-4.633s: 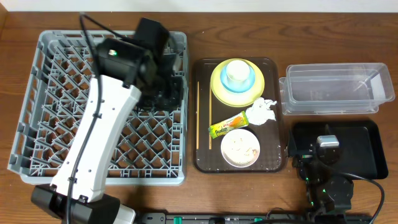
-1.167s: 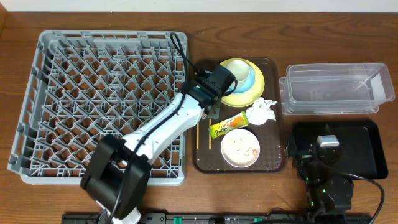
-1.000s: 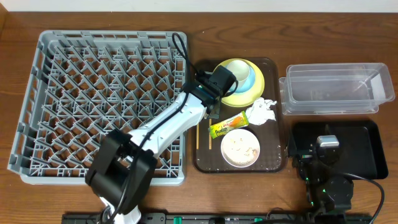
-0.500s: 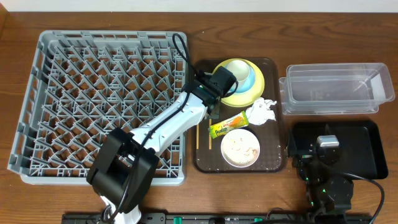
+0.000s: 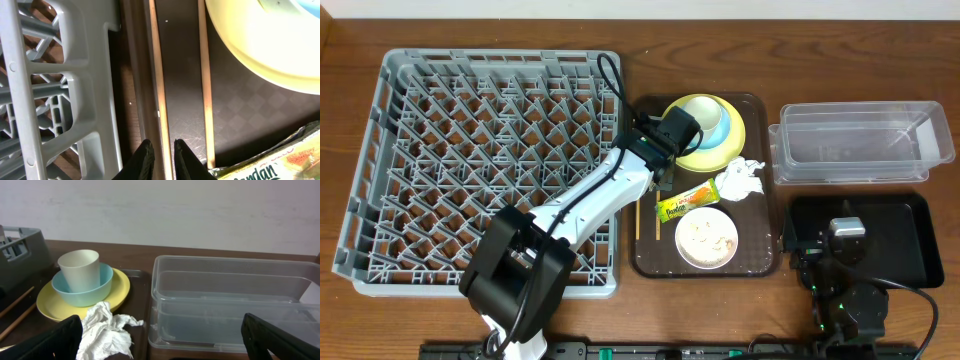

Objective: Sort waste into correct bins and load items into the dishwasher rack
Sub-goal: 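Lower the left gripper and grasp the wooden chopsticks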

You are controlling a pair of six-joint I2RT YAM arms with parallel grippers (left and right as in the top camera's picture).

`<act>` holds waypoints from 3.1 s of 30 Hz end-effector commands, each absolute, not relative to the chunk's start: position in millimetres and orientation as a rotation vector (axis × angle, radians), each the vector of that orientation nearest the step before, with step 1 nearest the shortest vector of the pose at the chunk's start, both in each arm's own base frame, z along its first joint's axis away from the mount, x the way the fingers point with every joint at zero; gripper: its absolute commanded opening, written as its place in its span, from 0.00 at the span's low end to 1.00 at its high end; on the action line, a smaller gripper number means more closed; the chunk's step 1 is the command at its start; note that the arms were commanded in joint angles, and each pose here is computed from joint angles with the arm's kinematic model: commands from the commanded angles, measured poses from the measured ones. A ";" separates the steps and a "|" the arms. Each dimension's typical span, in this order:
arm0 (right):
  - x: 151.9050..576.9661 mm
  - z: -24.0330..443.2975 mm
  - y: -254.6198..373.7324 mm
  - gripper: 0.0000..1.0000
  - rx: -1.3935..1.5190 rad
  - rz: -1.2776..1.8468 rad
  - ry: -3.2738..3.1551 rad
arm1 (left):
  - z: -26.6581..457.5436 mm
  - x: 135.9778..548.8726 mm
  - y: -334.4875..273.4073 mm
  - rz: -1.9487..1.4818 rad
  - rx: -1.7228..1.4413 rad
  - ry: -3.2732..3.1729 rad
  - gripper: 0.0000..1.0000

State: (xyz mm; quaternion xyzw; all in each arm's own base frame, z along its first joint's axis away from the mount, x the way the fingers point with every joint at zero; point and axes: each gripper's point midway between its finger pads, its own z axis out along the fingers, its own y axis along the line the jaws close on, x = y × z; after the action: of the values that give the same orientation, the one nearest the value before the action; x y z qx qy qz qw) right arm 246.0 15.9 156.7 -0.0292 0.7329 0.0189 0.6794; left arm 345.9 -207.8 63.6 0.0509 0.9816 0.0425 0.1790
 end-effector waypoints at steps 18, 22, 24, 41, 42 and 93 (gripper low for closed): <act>245.8 156.1 15.5 0.99 -0.073 0.032 1.646 | 42.8 349.4 -204.6 0.169 0.131 2.790 0.19; 245.8 156.1 15.5 0.99 -0.073 0.032 1.646 | 35.9 350.8 -205.6 0.175 0.133 2.794 0.24; 245.8 156.1 15.5 0.99 -0.073 0.032 1.646 | 35.3 351.1 -205.7 0.175 0.133 2.794 0.27; 245.8 156.1 15.5 0.99 -0.073 0.032 1.646 | 11.1 362.6 -195.1 0.309 0.125 2.759 0.30; 245.8 156.1 15.5 0.99 -0.073 0.032 1.646 | 9.5 363.1 -194.7 0.315 0.125 2.758 0.30; 245.8 156.1 15.5 0.99 -0.073 0.032 1.646 | -21.0 345.9 -227.1 0.069 0.162 2.901 0.09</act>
State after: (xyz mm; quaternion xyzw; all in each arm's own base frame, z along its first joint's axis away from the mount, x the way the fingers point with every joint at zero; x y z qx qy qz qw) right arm 246.0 15.9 156.7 -0.0292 0.7329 0.0189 0.6794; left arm 359.8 -230.9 0.9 0.0511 0.9866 0.0158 0.1542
